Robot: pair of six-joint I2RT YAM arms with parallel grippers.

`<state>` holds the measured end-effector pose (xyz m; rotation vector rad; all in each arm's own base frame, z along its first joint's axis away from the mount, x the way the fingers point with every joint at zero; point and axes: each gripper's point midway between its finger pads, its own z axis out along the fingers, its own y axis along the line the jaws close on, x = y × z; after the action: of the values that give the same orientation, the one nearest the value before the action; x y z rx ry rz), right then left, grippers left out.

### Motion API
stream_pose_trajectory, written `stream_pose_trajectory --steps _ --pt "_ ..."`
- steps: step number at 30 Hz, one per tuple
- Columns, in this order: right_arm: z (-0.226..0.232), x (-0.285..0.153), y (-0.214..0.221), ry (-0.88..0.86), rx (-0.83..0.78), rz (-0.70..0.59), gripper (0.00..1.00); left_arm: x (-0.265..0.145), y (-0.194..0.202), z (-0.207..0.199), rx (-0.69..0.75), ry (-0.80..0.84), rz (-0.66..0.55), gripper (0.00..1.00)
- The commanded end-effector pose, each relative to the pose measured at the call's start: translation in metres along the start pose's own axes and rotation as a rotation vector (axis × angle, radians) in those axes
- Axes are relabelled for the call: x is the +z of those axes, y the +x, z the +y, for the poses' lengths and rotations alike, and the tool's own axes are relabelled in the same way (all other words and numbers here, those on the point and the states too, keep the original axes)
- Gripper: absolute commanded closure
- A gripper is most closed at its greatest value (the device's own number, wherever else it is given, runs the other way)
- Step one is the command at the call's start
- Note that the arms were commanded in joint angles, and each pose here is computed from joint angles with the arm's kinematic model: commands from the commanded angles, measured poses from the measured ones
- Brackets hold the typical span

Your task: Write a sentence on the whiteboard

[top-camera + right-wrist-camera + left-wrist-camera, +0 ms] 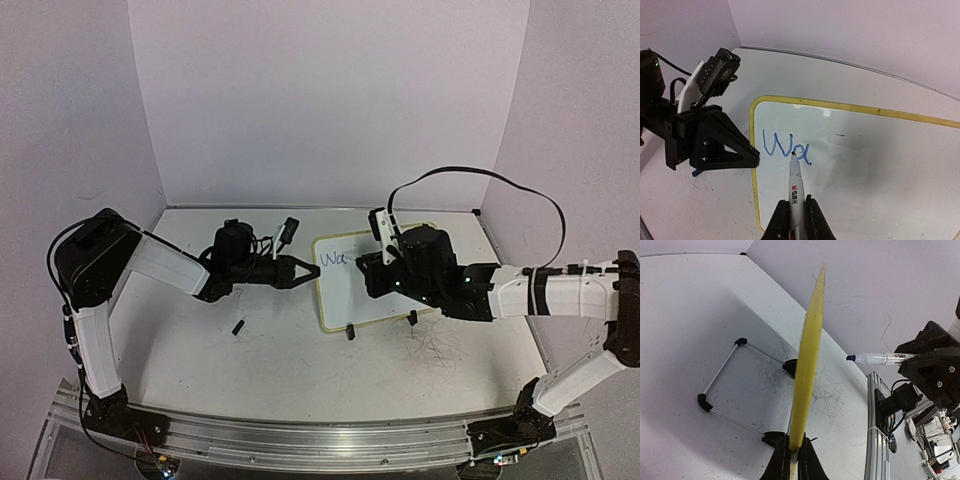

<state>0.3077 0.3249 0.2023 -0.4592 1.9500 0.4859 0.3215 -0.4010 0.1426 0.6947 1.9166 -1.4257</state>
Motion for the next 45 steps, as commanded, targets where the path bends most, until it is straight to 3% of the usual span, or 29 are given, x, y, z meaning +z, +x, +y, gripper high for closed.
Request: stream_pose_trajectory --steps 1,45 --pt "0.004 0.000 -0.022 -0.013 0.019 -0.063 1.00 -0.002 -0.008 -0.014 0.006 0.011 0.005 1.00" --pt "-0.017 0.015 -0.016 0.113 0.035 -0.051 1.00 -0.001 -0.008 -0.016 0.016 0.012 0.008 1.00"
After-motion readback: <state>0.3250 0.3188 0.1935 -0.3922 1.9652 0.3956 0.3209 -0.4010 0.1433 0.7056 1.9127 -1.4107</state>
